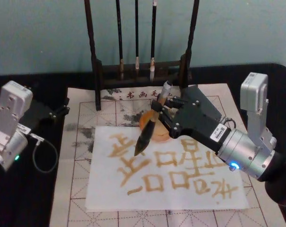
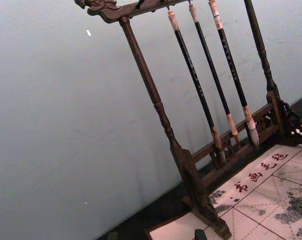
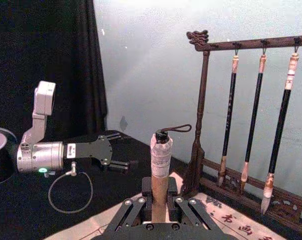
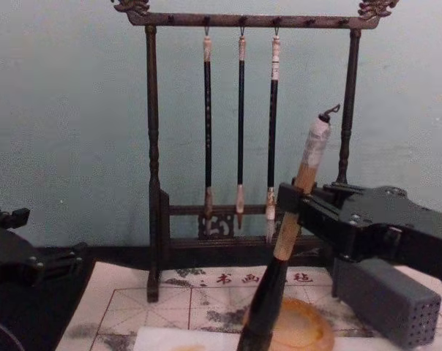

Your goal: Pick up the brush from the inkstone, write on the paper, then place the brush back to its original position.

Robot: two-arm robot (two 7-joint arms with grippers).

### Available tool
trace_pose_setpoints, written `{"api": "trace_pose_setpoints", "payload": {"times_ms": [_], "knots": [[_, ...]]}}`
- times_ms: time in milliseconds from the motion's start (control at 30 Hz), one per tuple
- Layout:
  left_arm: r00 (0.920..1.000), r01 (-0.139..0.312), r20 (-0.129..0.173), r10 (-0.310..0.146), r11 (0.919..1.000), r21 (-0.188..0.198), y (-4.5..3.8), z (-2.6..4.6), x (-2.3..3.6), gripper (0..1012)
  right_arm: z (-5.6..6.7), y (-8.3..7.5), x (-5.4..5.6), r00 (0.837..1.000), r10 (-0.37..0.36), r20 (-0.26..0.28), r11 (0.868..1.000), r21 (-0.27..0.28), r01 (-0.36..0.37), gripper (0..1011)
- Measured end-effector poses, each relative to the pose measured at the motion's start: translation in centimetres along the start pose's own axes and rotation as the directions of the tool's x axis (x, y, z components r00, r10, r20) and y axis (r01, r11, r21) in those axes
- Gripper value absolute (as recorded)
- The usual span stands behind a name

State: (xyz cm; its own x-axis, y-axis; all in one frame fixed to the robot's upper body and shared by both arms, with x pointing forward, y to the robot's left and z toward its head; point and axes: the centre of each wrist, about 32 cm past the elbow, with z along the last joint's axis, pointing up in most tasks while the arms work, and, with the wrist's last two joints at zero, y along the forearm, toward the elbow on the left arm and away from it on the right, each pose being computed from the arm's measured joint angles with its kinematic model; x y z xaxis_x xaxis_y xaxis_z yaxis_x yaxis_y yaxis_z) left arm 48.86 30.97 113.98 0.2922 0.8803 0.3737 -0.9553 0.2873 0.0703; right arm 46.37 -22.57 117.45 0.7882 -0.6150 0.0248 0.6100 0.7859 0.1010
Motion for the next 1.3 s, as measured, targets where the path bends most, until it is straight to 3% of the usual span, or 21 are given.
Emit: {"api": "trace_pose_setpoints", "payload": {"times_ms": [1300], "knots": [[1.0000,0.000,0.000,0.000,1.0000,0.000,0.00,0.00,0.00,1001,-0.72,0.74,-0.14,1.000,-0.007,-0.006,1.000,-0.015,0.007,197]]}}
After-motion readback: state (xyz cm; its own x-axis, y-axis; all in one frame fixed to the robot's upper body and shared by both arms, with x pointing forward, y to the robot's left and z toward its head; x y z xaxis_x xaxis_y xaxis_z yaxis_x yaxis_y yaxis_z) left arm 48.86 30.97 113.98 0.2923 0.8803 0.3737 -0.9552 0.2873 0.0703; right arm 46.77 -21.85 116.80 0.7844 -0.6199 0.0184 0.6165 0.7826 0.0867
